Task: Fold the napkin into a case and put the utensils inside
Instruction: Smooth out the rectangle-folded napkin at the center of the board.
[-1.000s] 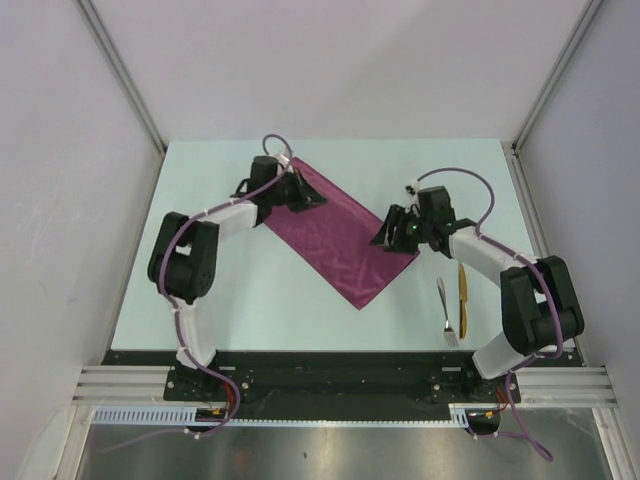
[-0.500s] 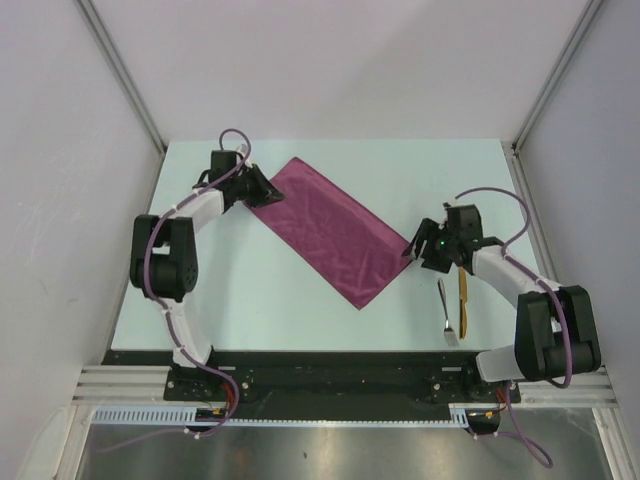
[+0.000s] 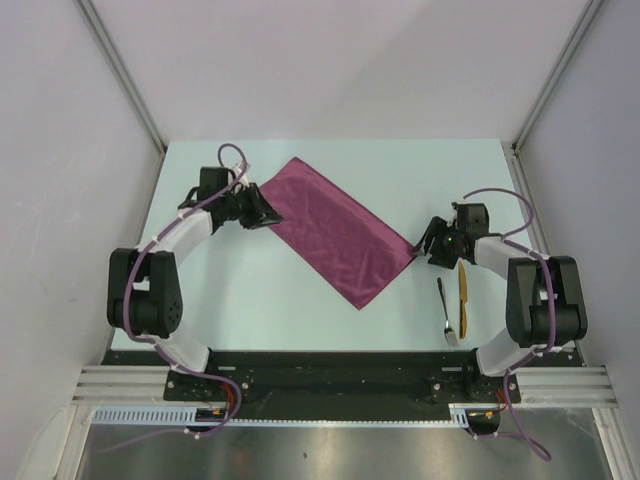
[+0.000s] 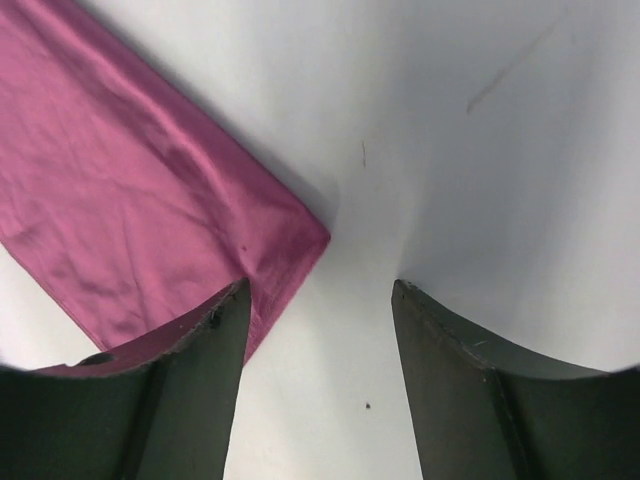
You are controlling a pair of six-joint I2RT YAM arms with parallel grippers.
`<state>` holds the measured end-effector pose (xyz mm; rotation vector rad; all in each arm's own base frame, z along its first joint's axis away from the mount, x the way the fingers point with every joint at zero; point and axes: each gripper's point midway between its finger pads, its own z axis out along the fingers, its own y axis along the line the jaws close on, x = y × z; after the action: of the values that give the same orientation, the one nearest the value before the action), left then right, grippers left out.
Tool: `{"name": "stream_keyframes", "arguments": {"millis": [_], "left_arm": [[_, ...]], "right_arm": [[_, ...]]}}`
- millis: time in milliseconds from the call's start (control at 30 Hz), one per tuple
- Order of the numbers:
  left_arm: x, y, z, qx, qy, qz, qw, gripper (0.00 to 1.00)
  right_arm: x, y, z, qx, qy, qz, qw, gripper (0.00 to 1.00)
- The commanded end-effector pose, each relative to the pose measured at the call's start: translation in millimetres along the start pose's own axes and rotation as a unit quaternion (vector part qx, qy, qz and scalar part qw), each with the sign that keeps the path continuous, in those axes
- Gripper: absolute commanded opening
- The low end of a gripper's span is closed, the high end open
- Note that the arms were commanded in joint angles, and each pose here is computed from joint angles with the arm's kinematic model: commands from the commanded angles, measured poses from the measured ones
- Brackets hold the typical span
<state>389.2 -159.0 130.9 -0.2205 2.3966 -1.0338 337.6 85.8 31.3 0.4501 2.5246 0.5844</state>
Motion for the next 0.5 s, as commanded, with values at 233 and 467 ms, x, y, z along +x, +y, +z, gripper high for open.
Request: {"name": "stream_keyframes", "arguments": {"millis": [233, 467], "left_arm": [[117.6, -83.0, 24.0, -0.007, 0.043, 0.275, 0.961, 0.5], [209.3, -100.7, 61.2, -0.067, 0.07, 0.443, 0.891, 0.53]], "right_arm": [[-14.6, 6.9, 20.8, -0.045, 0.007, -0.013, 0.999, 0.51], [-11.1, 6.5, 19.3, -0.045, 0.02, 0.001, 0.999, 0.49]]}}
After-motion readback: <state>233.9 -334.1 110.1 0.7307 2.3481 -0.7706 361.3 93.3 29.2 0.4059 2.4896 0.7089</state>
